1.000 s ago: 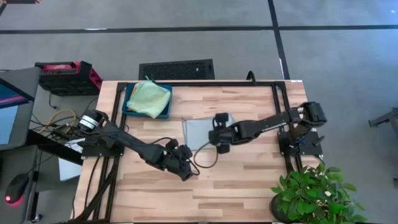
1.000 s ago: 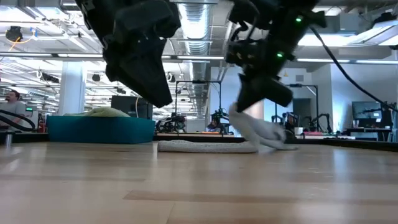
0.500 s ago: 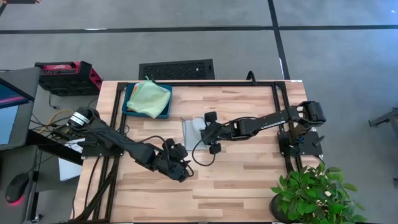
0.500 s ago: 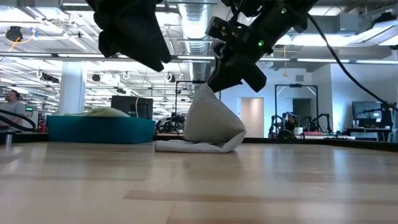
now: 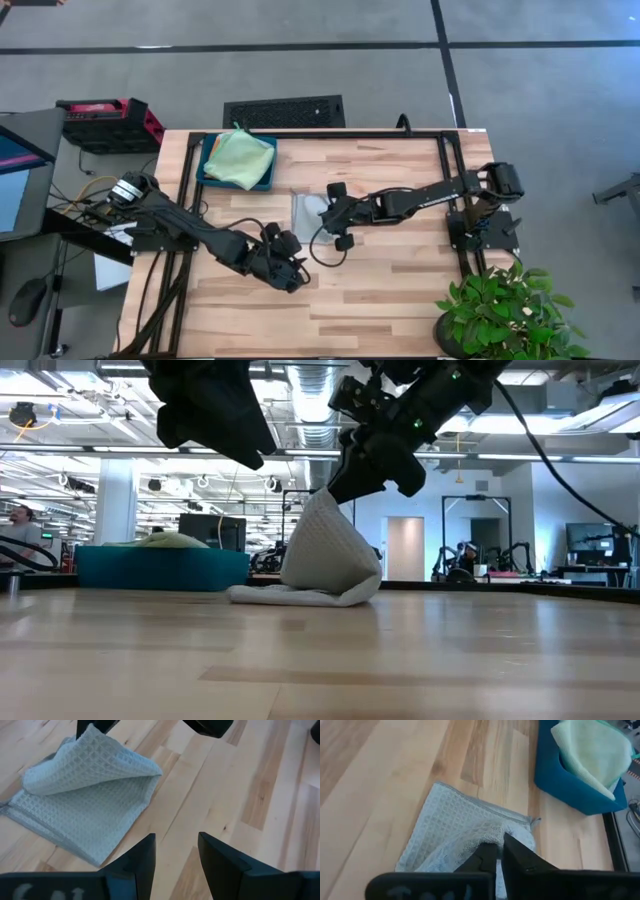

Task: Fold microfiber towels
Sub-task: Fold the gray towel

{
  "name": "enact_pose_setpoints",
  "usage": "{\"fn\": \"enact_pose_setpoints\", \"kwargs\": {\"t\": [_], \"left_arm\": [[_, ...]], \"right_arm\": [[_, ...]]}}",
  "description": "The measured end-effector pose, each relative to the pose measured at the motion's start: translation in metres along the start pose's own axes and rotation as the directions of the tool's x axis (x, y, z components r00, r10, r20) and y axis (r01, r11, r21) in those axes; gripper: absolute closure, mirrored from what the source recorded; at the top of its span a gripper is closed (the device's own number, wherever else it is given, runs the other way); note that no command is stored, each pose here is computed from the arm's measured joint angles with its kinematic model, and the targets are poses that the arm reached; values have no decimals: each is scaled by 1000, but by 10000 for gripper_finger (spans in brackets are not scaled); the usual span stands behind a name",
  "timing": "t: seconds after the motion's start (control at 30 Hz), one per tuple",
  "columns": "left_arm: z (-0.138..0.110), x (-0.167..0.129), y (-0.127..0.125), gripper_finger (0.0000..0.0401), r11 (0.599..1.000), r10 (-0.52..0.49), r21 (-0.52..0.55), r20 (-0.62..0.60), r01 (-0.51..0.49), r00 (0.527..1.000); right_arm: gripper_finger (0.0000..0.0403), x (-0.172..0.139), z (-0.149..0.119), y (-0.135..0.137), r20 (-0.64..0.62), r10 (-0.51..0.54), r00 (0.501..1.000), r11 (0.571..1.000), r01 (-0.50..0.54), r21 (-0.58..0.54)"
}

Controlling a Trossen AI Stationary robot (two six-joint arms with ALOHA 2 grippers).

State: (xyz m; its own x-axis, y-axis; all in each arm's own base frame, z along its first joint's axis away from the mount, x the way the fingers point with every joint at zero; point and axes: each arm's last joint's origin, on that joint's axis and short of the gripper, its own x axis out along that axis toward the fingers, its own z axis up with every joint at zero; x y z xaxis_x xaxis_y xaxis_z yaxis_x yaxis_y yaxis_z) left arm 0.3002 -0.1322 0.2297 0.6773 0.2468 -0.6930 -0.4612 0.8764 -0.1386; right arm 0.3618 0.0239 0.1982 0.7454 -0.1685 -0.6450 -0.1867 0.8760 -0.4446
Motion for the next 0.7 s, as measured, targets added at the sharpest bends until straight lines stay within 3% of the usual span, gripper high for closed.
{"fn": "enact_pose_setpoints", "kwargs": {"t": [0.27,0.7], "left_arm": [[0,0,0,262,1000,-1,-1,-2,1,1000],[0,0,0,262,1000,-1,-11,-2,1,1000]], "right_arm": [[325,0,-1,-1,-2,-1,1000,1000,1,3],[186,-1,3,5,13,7,1000,1000,-7,27]]}}
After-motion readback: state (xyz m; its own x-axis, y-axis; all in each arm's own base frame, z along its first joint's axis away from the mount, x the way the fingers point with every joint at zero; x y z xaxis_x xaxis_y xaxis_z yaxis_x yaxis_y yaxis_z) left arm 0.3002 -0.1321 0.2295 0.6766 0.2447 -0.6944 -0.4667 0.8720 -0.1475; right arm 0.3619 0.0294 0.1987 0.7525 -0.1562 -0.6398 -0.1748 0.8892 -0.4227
